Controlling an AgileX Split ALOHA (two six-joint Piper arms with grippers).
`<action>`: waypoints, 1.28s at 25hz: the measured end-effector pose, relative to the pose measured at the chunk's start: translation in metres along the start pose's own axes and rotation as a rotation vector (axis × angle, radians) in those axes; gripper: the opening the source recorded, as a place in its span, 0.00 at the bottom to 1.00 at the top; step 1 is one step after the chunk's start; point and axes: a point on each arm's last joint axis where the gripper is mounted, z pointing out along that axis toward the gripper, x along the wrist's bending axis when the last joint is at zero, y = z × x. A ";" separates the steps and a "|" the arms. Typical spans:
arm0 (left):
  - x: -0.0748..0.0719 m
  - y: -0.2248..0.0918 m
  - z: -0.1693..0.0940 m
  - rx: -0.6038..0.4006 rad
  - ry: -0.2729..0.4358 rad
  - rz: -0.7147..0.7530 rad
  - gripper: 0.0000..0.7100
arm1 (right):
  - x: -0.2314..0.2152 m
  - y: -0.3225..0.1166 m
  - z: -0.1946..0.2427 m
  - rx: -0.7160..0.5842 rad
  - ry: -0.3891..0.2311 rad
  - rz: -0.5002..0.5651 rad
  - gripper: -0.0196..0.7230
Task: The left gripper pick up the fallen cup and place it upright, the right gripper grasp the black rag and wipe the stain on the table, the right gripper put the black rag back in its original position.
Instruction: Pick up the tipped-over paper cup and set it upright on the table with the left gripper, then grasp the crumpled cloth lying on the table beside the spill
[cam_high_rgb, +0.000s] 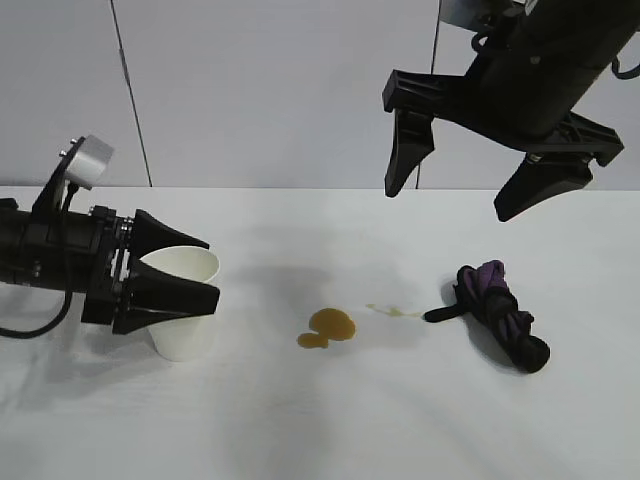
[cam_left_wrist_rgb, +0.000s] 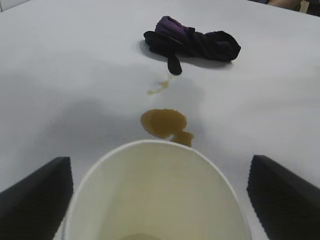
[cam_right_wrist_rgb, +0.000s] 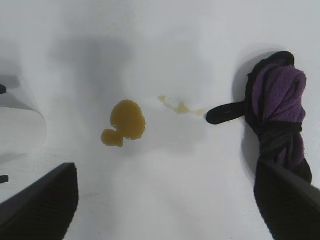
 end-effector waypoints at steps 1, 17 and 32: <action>0.000 0.011 -0.003 -0.008 0.011 -0.030 0.97 | 0.000 0.000 0.000 0.000 0.000 -0.001 0.92; -0.018 0.136 -0.083 0.326 0.481 -0.915 0.98 | -0.001 -0.002 0.000 0.019 -0.006 -0.007 0.92; -0.023 0.136 -0.086 0.415 0.466 -0.975 0.98 | -0.039 0.004 0.028 0.064 -0.152 0.030 0.84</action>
